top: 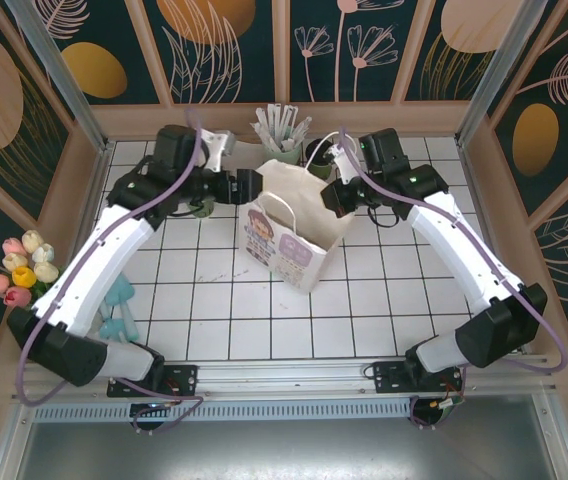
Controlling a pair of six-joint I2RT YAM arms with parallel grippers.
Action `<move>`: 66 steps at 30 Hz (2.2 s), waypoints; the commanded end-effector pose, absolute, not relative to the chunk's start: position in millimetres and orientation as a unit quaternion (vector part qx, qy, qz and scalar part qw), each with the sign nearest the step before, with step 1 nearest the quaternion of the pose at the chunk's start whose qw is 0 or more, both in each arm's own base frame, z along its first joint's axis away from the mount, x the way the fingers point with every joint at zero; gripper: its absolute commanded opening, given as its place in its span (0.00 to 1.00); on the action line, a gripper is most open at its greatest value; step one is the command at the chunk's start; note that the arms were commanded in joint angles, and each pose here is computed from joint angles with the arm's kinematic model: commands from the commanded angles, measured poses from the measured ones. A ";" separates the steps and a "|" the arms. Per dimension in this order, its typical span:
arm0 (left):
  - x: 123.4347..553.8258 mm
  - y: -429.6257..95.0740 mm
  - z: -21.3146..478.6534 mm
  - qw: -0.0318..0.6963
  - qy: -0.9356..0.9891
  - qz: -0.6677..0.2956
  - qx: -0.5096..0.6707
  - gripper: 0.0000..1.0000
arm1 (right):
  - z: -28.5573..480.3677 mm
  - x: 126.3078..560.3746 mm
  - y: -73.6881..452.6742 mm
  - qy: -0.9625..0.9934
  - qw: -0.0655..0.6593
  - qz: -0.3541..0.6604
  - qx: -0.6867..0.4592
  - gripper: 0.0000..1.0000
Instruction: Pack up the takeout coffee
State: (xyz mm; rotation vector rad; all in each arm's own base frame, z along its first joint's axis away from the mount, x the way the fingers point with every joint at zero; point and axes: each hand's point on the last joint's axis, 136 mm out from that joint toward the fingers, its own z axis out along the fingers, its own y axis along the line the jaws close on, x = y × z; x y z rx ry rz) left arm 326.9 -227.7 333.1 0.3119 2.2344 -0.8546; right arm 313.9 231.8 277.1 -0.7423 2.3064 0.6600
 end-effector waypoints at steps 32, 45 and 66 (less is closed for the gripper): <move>318.7 -84.2 217.8 0.412 0.853 -0.142 -0.288 0.99 | 244.2 294.4 277.1 0.934 0.268 0.235 -0.012 0.10; 319.1 -122.7 143.7 0.314 0.880 -0.205 -0.293 0.98 | 241.5 304.1 307.3 0.931 0.258 0.258 0.029 0.12; 323.3 -110.1 141.8 0.334 0.870 -0.180 -0.315 0.98 | 265.9 308.4 327.6 0.918 0.301 0.253 -0.044 0.53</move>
